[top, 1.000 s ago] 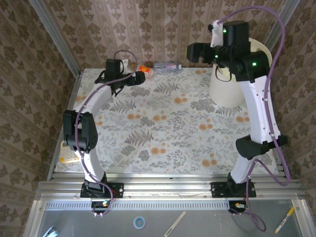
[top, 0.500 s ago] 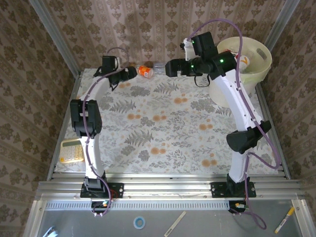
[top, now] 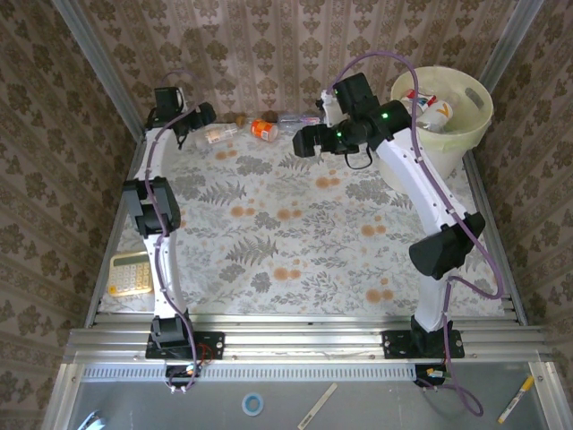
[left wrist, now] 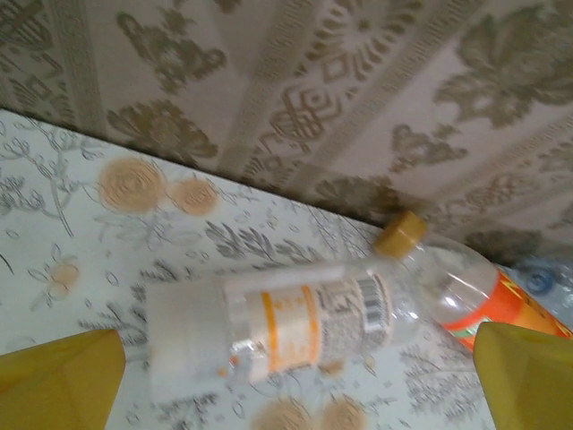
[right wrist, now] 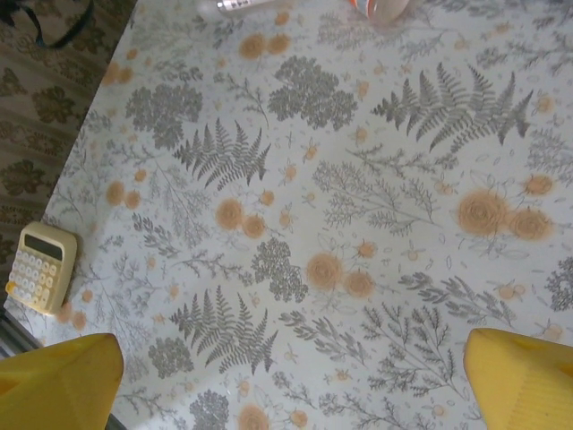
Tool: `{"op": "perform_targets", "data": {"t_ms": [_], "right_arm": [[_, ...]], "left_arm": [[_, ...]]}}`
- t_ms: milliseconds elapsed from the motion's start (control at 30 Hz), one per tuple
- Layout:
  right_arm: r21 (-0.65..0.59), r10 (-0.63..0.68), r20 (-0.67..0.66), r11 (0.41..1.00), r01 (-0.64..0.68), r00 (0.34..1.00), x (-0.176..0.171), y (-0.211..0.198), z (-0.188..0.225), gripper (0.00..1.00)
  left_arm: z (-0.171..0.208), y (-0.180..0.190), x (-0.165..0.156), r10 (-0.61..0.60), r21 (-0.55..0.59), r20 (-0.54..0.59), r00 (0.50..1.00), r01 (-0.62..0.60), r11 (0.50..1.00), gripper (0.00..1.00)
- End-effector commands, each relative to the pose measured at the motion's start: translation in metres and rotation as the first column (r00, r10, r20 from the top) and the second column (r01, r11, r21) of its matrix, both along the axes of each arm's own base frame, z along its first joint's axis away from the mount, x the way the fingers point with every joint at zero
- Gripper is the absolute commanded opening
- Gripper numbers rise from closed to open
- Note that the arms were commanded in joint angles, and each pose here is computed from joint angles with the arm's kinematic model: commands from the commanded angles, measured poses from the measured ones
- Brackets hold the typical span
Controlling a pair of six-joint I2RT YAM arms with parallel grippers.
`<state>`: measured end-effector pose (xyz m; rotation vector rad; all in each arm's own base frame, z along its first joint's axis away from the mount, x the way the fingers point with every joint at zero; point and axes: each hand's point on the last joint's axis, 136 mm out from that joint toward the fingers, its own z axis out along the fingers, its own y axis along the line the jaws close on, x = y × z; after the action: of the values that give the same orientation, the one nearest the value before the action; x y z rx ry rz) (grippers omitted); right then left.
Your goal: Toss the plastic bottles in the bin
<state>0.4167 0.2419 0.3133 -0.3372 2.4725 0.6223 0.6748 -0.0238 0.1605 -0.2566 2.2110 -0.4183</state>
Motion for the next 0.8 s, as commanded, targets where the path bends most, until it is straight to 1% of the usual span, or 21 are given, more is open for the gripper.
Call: {"op": "perform_targets", "data": {"t_ms": [0, 200, 333, 467, 667, 767], "right_arm": [[0.036, 0.028, -0.003, 0.999, -0.028, 1.0, -0.006, 0.01, 0.005, 0.99], [0.047, 0.039, -0.02, 0.998, -0.038, 0.999, -0.006, 0.014, 0.001, 0.99], [0.05, 0.045, -0.02, 0.998, -0.044, 0.999, -0.007, 0.016, 0.002, 0.99], [0.048, 0.051, -0.016, 0.998, -0.05, 0.999, -0.01, 0.015, 0.004, 0.99], [0.043, 0.068, -0.008, 0.997, -0.067, 0.998, -0.017, 0.015, 0.008, 0.99], [0.043, 0.074, -0.002, 0.996, -0.074, 0.997, -0.021, 0.015, 0.009, 1.0]], "left_arm": [[-0.017, 0.001, 0.004, -0.041, 0.021, -0.031, 0.999, 0.042, 0.999, 1.0], [-0.024, -0.003, 0.02, -0.09, -0.021, 0.013, 0.996, 0.091, 0.996, 1.0], [-0.024, -0.01, 0.023, -0.131, -0.045, 0.038, 0.991, 0.132, 0.99, 1.0], [-0.034, -0.014, 0.018, -0.157, -0.043, 0.004, 0.988, 0.157, 0.987, 1.0], [-0.052, -0.017, 0.008, -0.186, 0.008, -0.061, 0.981, 0.187, 0.982, 1.0], [-0.064, -0.019, 0.001, -0.201, 0.059, -0.104, 0.974, 0.208, 0.976, 1.0]]}}
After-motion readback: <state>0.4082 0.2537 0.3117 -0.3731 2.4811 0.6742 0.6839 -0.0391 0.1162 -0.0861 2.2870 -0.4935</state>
